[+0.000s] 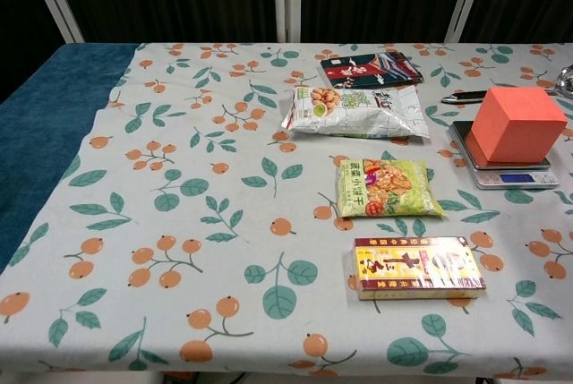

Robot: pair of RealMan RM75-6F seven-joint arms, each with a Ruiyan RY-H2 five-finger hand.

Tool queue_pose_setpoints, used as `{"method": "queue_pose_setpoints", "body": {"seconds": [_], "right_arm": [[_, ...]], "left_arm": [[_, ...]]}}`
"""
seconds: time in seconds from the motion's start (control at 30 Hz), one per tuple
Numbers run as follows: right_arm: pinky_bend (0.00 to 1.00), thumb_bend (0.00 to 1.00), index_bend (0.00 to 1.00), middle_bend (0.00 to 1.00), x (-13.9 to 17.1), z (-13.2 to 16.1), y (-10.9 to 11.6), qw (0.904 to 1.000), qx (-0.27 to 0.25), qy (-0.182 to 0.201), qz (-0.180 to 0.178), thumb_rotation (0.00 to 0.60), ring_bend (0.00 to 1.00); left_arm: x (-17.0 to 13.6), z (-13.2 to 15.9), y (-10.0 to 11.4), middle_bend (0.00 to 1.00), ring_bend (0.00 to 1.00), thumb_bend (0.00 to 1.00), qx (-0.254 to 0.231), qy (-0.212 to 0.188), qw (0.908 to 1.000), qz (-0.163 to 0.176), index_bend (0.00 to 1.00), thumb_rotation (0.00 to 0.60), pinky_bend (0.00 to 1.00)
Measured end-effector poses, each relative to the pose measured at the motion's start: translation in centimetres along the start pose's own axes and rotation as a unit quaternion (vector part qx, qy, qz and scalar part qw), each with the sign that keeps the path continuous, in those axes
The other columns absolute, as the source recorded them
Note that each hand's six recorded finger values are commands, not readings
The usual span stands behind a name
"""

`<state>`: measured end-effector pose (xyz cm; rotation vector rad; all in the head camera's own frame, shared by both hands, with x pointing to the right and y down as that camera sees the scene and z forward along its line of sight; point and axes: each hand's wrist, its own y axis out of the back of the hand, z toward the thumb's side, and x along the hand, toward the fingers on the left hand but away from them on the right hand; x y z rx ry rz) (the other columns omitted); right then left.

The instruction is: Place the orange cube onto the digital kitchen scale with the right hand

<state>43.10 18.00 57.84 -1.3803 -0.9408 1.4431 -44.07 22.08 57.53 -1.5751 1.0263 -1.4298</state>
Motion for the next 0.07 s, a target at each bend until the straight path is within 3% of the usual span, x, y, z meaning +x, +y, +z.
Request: {"method": "queue_pose_setpoints", "body": {"seconds": [0.07], "right_arm": [[0.0, 0.01, 0.0, 0.0, 0.88, -1.29, -0.63, 1.0, 0.0, -0.007, -0.006, 0.6, 0.0]], "left_arm": [[0.11, 0.05, 0.03, 0.05, 0.0, 0.07, 0.004, -0.001, 1.0, 0.0, 0.08, 0.6, 0.0]]}}
